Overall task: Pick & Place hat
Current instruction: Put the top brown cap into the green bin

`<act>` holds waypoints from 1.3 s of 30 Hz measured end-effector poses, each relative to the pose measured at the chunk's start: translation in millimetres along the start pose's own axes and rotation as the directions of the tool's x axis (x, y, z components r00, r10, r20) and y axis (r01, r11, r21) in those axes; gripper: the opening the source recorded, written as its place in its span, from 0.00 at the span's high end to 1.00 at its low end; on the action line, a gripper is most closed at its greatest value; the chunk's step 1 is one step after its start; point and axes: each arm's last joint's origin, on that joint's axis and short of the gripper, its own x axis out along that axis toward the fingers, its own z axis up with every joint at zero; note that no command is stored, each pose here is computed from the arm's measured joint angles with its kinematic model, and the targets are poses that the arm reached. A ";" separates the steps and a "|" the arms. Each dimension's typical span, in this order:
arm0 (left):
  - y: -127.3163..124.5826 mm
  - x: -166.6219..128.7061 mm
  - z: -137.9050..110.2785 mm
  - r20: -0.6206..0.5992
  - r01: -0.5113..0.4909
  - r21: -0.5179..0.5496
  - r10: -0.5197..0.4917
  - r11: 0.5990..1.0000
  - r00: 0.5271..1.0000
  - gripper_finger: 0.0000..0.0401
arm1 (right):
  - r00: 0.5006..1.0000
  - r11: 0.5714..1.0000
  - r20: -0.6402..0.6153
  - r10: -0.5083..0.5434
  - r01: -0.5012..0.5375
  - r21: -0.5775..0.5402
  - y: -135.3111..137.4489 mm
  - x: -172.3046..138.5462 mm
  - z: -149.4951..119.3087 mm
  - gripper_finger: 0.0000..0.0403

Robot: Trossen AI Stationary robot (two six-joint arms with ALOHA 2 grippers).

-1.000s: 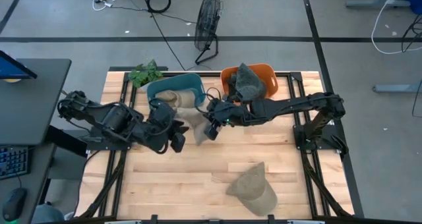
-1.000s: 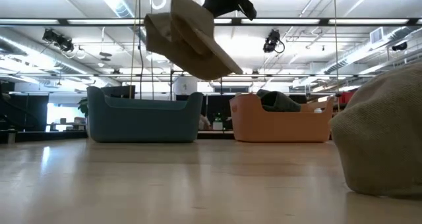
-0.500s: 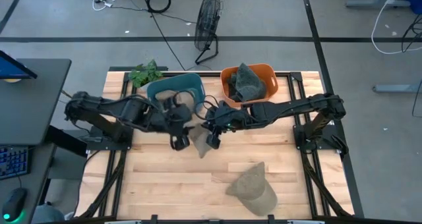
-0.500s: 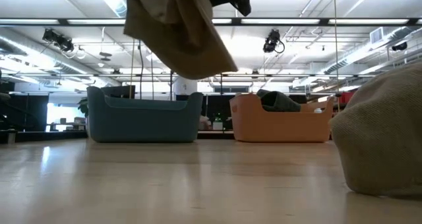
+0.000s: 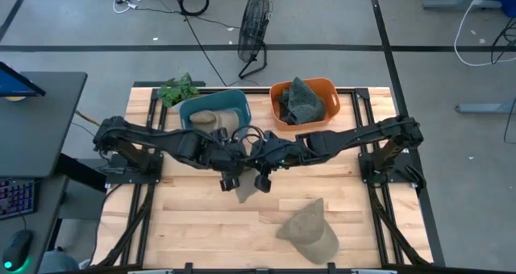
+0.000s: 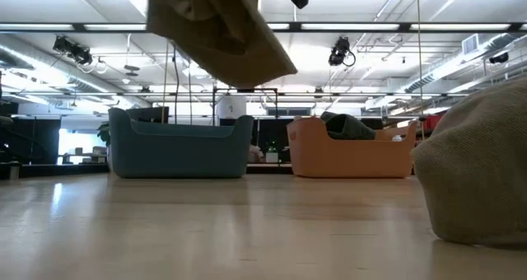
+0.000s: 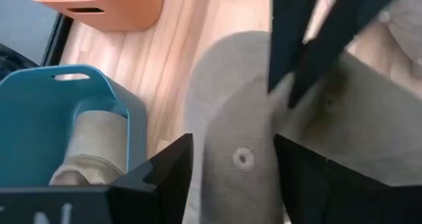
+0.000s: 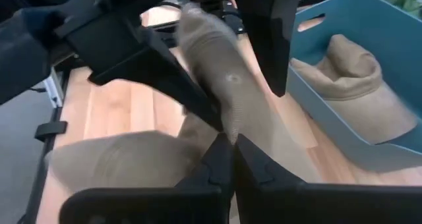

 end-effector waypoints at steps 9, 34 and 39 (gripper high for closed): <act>-7.0 -1.3 -1.3 0.007 0.013 0.015 -0.014 1.000 1.000 0.82 | 0.998 0.998 0.004 -0.066 0.066 -0.007 -1.1 -0.3 -1.4 0.97; 67.6 -6.8 -20.6 -0.231 -0.263 0.296 0.336 0.918 0.913 0.98 | 0.942 0.969 -0.263 -0.211 0.236 0.067 -3.9 -57.9 -27.6 0.58; 110.2 1.5 -17.1 -0.295 -0.223 0.436 0.373 0.872 0.880 0.98 | 0.960 0.977 -0.217 -0.177 0.198 0.080 0.9 -70.9 -23.4 0.60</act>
